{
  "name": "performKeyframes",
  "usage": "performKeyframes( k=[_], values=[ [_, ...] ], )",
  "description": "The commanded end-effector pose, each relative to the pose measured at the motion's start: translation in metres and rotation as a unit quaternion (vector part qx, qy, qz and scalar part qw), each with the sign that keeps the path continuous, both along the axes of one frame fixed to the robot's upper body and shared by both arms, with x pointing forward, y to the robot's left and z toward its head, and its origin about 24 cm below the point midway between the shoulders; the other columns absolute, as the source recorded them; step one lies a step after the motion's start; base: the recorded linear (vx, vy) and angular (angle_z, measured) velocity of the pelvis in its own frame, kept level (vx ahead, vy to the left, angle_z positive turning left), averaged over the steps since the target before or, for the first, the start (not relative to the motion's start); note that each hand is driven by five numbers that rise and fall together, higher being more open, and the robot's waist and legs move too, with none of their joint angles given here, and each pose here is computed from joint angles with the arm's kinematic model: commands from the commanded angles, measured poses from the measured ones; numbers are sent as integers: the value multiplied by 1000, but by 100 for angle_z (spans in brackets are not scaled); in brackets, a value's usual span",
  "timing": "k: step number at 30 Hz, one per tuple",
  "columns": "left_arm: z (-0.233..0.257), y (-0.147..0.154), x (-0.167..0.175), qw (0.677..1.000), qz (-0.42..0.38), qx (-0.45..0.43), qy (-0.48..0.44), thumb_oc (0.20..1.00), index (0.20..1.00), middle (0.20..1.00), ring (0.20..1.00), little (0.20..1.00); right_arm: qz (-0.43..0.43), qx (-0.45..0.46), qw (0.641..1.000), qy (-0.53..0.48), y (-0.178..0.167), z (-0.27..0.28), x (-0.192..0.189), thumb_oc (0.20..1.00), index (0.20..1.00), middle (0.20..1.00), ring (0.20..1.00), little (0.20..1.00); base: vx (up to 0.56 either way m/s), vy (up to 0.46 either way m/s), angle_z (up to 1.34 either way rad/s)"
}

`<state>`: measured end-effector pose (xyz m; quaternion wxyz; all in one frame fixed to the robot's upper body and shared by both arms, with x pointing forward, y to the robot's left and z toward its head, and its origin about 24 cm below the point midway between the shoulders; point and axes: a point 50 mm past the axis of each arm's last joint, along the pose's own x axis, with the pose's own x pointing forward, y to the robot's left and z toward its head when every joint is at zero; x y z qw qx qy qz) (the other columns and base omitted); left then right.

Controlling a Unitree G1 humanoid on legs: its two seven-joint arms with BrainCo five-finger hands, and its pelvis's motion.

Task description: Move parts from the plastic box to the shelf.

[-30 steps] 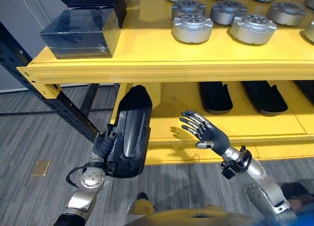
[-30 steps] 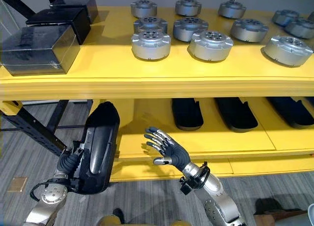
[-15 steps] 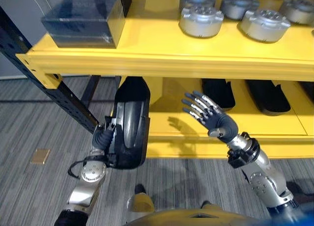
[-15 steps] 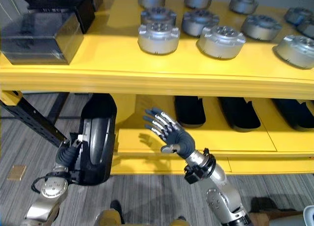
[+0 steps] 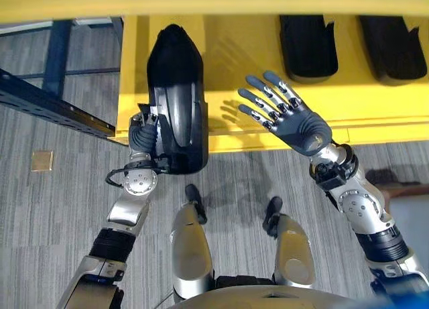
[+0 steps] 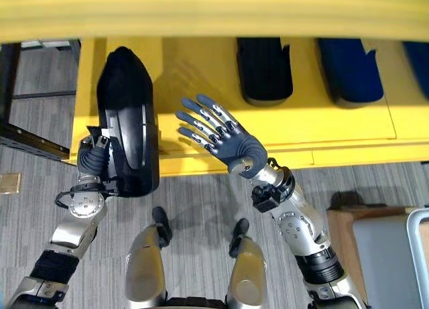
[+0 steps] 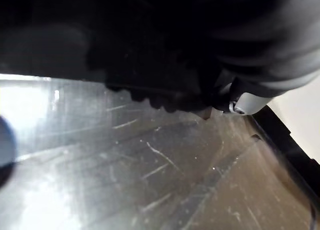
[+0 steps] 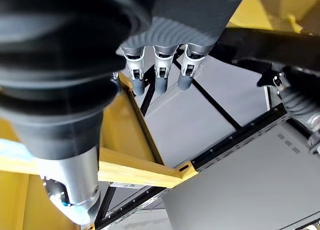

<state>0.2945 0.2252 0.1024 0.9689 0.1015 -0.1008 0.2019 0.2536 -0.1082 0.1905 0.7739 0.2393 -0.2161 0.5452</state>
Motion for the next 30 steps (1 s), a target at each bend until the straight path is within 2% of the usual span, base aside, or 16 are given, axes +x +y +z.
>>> performKeyframes(
  k=[1, 5, 6, 8, 11, 18, 25, 30],
  values=[
    [34, -2, 5, 995, -4, -17, -99, 200, 200, 200, 200, 200, 36, 52, 996, -56, -1, 21, -11, 1000, 1000, 1000, 1000, 1000, -79, 53, -16],
    [36, -6, 11, 994, -6, -35, -99, 200, 200, 200, 200, 200, 42, 39, 995, -82, 2, 30, -14, 1000, 1000, 1000, 1000, 1000, -87, 61, -1],
    [32, -9, 15, 992, -20, -90, -82, 200, 200, 200, 200, 200, 44, 33, 994, -93, 3, 33, -15, 1000, 1000, 1000, 1000, 1000, -75, 39, 1],
    [28, -11, 16, 988, -22, -128, -78, 200, 200, 200, 200, 200, 34, 16, 994, -100, 6, 35, -15, 1000, 1000, 1000, 1000, 1000, -84, 47, 3],
    [37, -9, 15, 988, -8, -113, -107, 200, 200, 200, 200, 200, 11, 0, 995, -100, 4, 38, -12, 1000, 1000, 1000, 1000, 1000, -60, 30, -5],
    [82, 16, 27, 981, 53, -82, -168, 200, 200, 200, 200, 200, 38, -30, 994, -99, 2, 38, -14, 1000, 1000, 1000, 1000, 1000, -33, 28, -5],
    [123, 51, 48, 981, 108, -28, -157, 200, 200, 200, 200, 200, 73, -101, 989, -76, -2, 26, -11, 1000, 1000, 1000, 1000, 1000, -5, 45, -9],
    [151, 66, 57, 982, 114, -29, -149, 200, 200, 200, 200, 200, 97, -132, 984, -65, -5, 18, -12, 1000, 1000, 1000, 1000, 1000, -20, 32, -15]
  ],
)
